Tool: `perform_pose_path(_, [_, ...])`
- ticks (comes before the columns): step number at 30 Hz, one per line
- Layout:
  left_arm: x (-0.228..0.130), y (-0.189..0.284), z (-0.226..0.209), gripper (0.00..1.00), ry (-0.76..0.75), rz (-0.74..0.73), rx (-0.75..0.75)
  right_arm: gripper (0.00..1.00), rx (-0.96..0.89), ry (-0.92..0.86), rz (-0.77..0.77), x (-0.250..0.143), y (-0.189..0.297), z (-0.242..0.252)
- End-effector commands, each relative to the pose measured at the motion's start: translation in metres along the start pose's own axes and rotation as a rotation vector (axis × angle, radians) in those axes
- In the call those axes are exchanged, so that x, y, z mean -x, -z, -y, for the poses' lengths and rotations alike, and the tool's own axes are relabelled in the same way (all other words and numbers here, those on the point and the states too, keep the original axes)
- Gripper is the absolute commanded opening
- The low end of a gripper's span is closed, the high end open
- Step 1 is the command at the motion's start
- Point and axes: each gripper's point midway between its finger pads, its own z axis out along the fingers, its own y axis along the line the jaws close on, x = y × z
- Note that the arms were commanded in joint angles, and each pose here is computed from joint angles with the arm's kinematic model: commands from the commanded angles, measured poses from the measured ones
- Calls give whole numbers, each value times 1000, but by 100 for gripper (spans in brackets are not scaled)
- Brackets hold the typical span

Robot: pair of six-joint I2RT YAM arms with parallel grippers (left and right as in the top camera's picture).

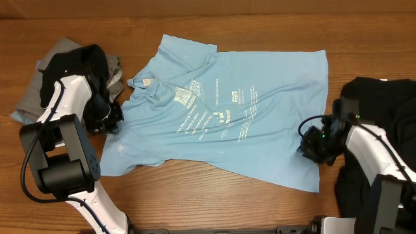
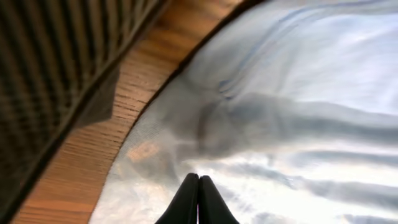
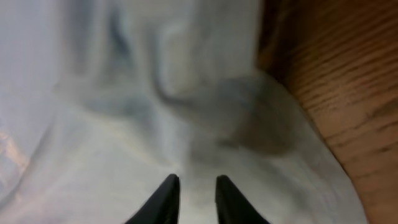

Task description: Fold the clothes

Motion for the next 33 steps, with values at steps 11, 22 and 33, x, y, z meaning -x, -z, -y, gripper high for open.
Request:
perform_pose_path(11, [-77, 113, 70, 15, -263, 128, -143, 9, -218, -391, 109, 1, -13, 74])
perform_pose_path(22, [-165, 26, 88, 16, -306, -147, -39, 14, -102, -285, 1, -6, 6, 55])
perform_pose_path(33, [-198, -36, 93, 24, -461, -138, 113, 21, -2, -204, 90, 11, 42, 28])
